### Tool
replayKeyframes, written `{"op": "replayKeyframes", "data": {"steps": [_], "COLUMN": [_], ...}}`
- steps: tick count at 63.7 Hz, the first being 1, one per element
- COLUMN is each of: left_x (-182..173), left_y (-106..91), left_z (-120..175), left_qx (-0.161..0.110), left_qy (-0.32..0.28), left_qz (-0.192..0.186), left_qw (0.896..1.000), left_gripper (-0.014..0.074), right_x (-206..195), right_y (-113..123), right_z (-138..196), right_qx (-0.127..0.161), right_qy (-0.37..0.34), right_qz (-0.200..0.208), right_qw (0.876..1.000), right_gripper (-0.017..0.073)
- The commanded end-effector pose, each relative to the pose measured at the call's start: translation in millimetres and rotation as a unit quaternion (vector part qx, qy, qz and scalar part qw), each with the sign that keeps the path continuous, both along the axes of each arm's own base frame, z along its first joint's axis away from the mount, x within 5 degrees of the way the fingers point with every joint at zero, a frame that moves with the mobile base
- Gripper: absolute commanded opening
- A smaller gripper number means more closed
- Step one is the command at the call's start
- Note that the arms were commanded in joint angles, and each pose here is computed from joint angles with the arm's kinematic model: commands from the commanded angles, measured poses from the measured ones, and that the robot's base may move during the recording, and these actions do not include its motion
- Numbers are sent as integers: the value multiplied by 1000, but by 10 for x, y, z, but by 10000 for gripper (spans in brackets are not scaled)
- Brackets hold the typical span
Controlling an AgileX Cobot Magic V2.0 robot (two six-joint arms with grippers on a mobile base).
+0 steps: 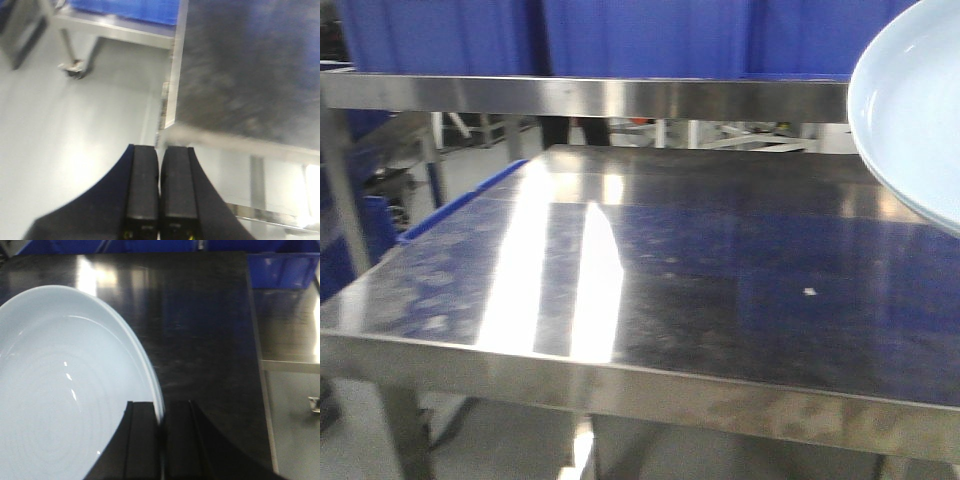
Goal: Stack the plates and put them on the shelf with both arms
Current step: 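Drive the base away from the table holding the plates in the right gripper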
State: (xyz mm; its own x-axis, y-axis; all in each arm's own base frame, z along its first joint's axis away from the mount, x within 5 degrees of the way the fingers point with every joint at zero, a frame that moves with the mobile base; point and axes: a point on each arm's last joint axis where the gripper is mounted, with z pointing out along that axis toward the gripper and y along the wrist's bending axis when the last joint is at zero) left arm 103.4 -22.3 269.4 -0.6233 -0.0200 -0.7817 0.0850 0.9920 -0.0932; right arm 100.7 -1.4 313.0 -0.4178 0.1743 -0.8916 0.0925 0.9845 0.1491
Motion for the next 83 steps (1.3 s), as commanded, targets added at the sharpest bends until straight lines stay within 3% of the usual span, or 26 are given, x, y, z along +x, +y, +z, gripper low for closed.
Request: {"op": "replayKeyframes", "data": {"steps": [1,83], "left_x": [39,39], "left_y": [-17,-17], "left_z": [131,131], "left_qx": [-12,-12], "left_qy": [-41,-41], "left_qz": [-4,-4], "left_qw": [999,999], "left_gripper": [88,88], "right_x": [30,30], "right_y": [1,1], "right_z": [176,176], "right_qx": [0,0], "right_qy": [-60,-60], "right_qz": [1,1], "right_qw": [998,998], "right_gripper": [49,49]}}
